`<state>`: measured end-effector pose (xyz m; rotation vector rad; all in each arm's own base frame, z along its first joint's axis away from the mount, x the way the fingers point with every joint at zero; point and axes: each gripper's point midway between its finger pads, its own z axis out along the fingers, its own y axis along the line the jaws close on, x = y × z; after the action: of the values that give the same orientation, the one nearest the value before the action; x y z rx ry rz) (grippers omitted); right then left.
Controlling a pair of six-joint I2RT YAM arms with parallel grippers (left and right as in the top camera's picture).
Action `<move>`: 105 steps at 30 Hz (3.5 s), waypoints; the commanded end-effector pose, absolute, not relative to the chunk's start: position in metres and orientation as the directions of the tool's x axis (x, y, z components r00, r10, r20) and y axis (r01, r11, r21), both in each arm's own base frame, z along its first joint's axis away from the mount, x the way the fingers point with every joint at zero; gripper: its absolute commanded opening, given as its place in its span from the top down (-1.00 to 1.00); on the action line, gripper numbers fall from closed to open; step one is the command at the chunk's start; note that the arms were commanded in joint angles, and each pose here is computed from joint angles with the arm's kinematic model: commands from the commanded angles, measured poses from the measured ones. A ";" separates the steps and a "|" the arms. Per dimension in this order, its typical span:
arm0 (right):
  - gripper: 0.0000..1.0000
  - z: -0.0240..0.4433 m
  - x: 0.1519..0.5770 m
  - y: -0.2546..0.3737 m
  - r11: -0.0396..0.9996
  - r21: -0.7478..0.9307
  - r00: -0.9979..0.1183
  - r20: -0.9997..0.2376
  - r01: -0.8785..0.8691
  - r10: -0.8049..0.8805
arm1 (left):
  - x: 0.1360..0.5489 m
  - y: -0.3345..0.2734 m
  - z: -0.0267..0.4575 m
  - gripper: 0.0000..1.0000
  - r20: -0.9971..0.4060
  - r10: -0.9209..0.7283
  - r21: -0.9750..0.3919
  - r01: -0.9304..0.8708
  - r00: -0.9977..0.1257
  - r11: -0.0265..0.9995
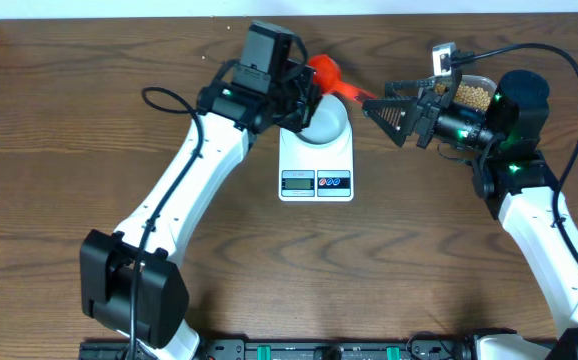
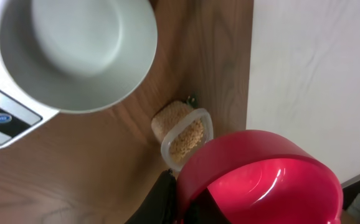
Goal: Scoop item into bowl and weigh 50g on scale
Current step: 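Pass the red scoop from the left gripper to the right gripper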
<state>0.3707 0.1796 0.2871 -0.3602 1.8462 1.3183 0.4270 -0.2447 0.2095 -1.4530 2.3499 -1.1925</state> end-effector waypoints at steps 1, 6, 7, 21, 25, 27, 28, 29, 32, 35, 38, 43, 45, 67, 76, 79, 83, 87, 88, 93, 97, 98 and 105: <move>-0.61 0.294 0.372 0.181 0.402 0.676 -0.644 -0.728 -0.618 0.235 | 0.426 -0.246 0.224 0.85 0.288 -0.813 -0.694 -0.696 -0.505 0.186; -0.22 0.277 0.380 0.174 0.467 0.712 -0.685 -0.678 -0.524 0.266 | 0.422 -0.252 0.225 0.85 0.322 -0.793 -0.689 -0.703 -0.517 0.179; -0.18 0.274 0.381 0.174 0.477 0.716 -0.690 -0.672 -0.511 0.270 | 0.421 -0.254 0.226 0.86 0.331 -0.785 -0.687 -0.704 -0.524 0.180; 0.42 0.273 0.379 0.187 0.484 0.711 -0.689 -0.675 -0.510 0.265 | 0.405 -0.269 0.222 0.86 0.353 -0.755 -0.664 -0.716 -0.553 0.214; 0.60 0.272 0.380 0.186 0.487 0.712 -0.691 -0.672 -0.505 0.265 | 0.405 -0.269 0.222 0.85 0.353 -0.754 -0.663 -0.717 -0.554 0.216; 0.69 0.271 0.379 0.186 0.488 0.715 -0.696 -0.667 -0.500 0.265 | 0.405 -0.269 0.222 0.85 0.353 -0.754 -0.663 -0.717 -0.554 0.216; 0.72 0.270 0.379 0.186 0.489 0.717 -0.699 -0.664 -0.496 0.265 | 0.405 -0.269 0.222 0.85 0.353 -0.754 -0.663 -0.717 -0.554 0.216; 0.75 0.268 0.379 0.185 0.494 0.719 -0.702 -0.660 -0.488 0.267 | 0.405 -0.269 0.222 0.85 0.353 -0.754 -0.663 -0.717 -0.554 0.216; 0.79 0.267 0.379 0.185 0.495 0.721 -0.706 -0.656 -0.484 0.266 | 0.405 -0.269 0.222 0.86 0.353 -0.754 -0.663 -0.716 -0.554 0.216; 0.79 0.267 0.379 0.185 0.495 0.722 -0.706 -0.656 -0.484 0.266 | 0.404 -0.270 0.222 0.86 0.353 -0.753 -0.663 -0.716 -0.555 0.217; 0.79 0.267 0.379 0.186 0.494 0.722 -0.707 -0.656 -0.485 0.264 | 0.403 -0.271 0.222 0.86 0.353 -0.749 -0.664 -0.714 -0.561 0.221; 0.79 0.267 0.377 0.190 0.490 0.722 -0.709 -0.656 -0.489 0.258 | 0.400 -0.276 0.222 0.86 0.353 -0.743 -0.664 -0.711 -0.569 0.229; 0.80 0.266 0.377 0.190 0.490 0.722 -0.710 -0.655 -0.488 0.258 | 0.400 -0.276 0.222 0.86 0.353 -0.743 -0.664 -0.711 -0.569 0.230; 0.81 0.264 0.376 0.189 0.492 0.728 -0.719 -0.646 -0.478 0.256 | 0.394 -0.280 0.221 0.85 0.367 -0.729 -0.652 -0.719 -0.577 0.240; 0.83 0.255 0.379 0.190 0.495 0.738 -0.736 -0.627 -0.459 0.254 | 0.394 -0.280 0.221 0.85 0.360 -0.727 -0.656 -0.713 -0.585 0.248; 0.86 0.252 0.380 0.190 0.495 0.741 -0.741 -0.622 -0.453 0.253 | 0.394 -0.280 0.221 0.86 0.360 -0.727 -0.656 -0.712 -0.585 0.248; 0.92 0.251 0.380 0.190 0.495 0.742 -0.742 -0.621 -0.452 0.253 | 0.394 -0.280 0.221 0.86 0.360 -0.727 -0.656 -0.712 -0.585 0.248; 0.98 0.251 0.380 0.190 0.496 0.741 -0.741 -0.622 -0.453 0.253 | 0.394 -0.280 0.221 0.85 0.360 -0.727 -0.656 -0.712 -0.585 0.248; 0.98 0.251 0.380 0.190 0.495 0.741 -0.741 -0.622 -0.453 0.253 | 0.394 -0.280 0.221 0.87 0.360 -0.727 -0.656 -0.712 -0.585 0.248; 0.98 0.252 0.380 0.190 0.495 0.742 -0.741 -0.622 -0.453 0.254 | 0.394 -0.280 0.221 0.77 0.360 -0.727 -0.656 -0.712 -0.585 0.248; 0.98 0.252 0.382 0.189 0.497 0.741 -0.738 -0.623 -0.451 0.258 | 0.394 -0.279 0.221 0.22 0.360 -0.727 -0.657 -0.712 -0.585 0.248; 0.98 0.252 0.382 0.188 0.501 0.740 -0.737 -0.624 -0.449 0.261 | 0.394 -0.279 0.221 0.11 0.360 -0.727 -0.657 -0.712 -0.585 0.248; 0.98 0.251 0.390 0.175 0.522 0.738 -0.725 -0.625 -0.427 0.290 | 0.399 -0.273 0.221 -0.04 0.341 -0.730 -0.667 -0.700 -0.593 0.257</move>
<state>0.3799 0.1837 0.2456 -0.1330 2.0486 1.2774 0.3972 -0.2768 0.2066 -1.4531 2.4764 -1.2433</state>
